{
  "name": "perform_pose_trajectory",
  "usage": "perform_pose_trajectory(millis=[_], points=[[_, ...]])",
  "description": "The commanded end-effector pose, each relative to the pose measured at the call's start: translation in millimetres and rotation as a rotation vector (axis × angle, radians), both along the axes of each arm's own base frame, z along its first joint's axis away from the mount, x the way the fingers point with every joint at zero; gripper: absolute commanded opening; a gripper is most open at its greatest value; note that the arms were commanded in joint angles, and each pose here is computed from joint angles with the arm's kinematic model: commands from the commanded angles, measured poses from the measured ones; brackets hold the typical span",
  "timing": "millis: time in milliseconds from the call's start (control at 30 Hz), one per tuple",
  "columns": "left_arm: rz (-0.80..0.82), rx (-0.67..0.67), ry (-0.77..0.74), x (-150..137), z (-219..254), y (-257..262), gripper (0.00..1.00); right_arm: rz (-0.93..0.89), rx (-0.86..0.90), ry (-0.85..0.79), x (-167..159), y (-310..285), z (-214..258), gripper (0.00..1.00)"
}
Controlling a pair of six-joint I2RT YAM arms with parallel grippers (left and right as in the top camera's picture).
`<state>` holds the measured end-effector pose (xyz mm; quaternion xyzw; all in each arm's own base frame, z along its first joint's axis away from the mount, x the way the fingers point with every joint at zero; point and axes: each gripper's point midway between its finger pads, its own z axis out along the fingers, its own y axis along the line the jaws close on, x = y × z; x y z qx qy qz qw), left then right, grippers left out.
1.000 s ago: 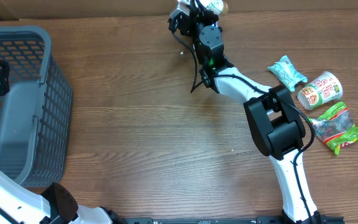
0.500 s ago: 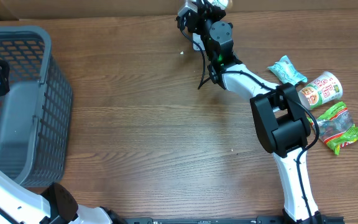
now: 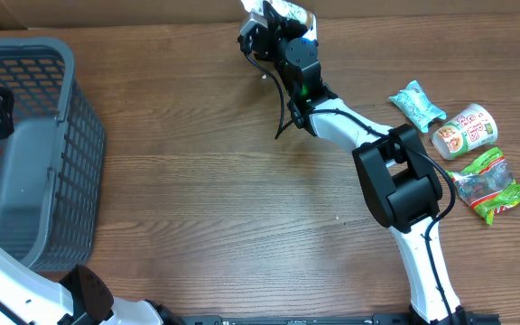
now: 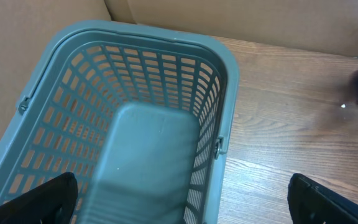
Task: Scan the item barcode
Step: 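Lift the tube and hold its barcode in front of the scanner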
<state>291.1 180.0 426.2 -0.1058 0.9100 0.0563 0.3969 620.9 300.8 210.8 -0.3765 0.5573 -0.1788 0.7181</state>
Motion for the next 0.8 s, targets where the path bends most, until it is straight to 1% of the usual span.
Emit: perform_pose_trajectory(millis=[0, 233, 300, 400, 633, 767], points=[[-0.029, 0.008, -0.005, 3, 1, -3, 1.00, -0.017, -0.011, -0.086, 1, -6, 36, 0.04], [-0.029, 0.008, -0.005, 3, 1, -3, 0.99, -0.061, -0.116, -0.122, 3, -11, 36, 0.04], [-0.029, 0.008, -0.005, 3, 1, -3, 0.99, -0.070, -0.144, -0.112, 5, -15, 32, 0.04], [-0.029, 0.008, -0.005, 3, 1, -3, 1.00, -0.082, -0.177, -0.051, 11, -23, 15, 0.04], [-0.029, 0.008, -0.005, 3, 1, -3, 1.00, -0.164, -0.182, -0.031, 23, -56, 12, 0.04], [-0.029, 0.008, -0.005, 3, 1, -3, 1.00, -0.164, -0.187, -0.022, 24, -56, 9, 0.04]])
